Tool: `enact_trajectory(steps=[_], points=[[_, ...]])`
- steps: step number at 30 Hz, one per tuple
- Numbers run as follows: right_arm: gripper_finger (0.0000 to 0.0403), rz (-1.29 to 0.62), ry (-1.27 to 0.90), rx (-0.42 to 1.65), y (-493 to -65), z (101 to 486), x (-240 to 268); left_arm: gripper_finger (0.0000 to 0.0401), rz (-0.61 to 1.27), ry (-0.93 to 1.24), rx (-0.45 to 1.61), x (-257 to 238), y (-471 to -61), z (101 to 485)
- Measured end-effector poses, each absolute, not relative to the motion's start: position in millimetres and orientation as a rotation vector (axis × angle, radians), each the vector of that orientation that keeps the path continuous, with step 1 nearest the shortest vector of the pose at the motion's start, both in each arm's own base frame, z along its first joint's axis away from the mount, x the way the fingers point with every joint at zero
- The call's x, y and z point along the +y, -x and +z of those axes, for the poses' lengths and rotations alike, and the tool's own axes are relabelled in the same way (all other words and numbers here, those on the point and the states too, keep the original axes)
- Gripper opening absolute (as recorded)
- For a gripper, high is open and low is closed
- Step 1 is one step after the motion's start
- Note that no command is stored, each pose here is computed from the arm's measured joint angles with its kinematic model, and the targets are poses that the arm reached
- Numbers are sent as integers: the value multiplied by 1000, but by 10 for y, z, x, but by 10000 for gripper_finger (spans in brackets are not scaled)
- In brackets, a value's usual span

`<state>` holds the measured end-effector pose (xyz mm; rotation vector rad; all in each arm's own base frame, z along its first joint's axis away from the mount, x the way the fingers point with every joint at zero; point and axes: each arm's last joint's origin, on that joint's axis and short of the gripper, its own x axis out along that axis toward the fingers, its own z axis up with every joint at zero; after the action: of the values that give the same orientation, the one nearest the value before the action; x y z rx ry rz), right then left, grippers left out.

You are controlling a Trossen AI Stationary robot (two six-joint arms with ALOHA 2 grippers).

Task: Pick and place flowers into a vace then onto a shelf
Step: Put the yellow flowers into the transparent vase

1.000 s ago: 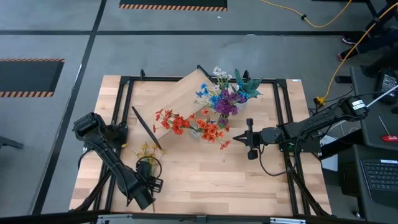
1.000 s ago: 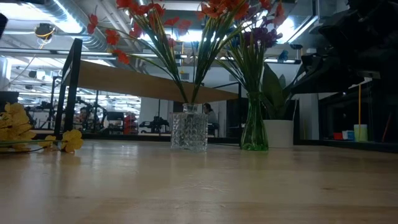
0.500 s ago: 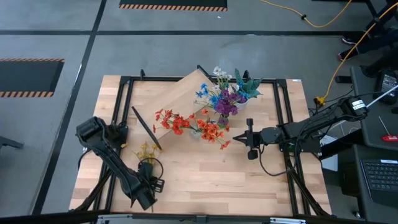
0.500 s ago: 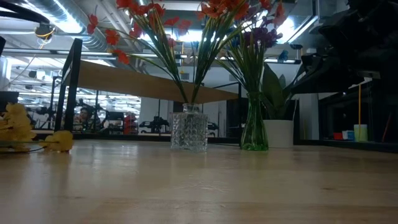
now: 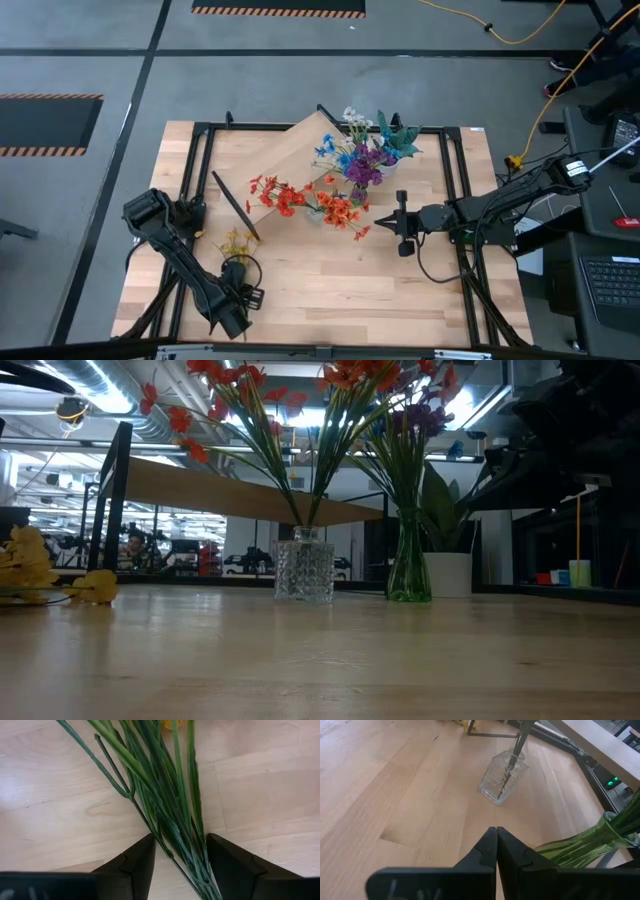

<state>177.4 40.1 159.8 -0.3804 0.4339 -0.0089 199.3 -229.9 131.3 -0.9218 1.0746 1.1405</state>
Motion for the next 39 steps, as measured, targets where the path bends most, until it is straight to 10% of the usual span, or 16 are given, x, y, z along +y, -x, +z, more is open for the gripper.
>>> enact_trajectory(steps=[29, 39], points=[[7, -8, 386, 433, -1774, 1598, 401, 171, 1136, 891, 1011, -2272, -1998, 1302], [7, -8, 387, 432, -1774, 1600, 401, 65, 1087, 899, 1020, -2296, -2023, 1295]])
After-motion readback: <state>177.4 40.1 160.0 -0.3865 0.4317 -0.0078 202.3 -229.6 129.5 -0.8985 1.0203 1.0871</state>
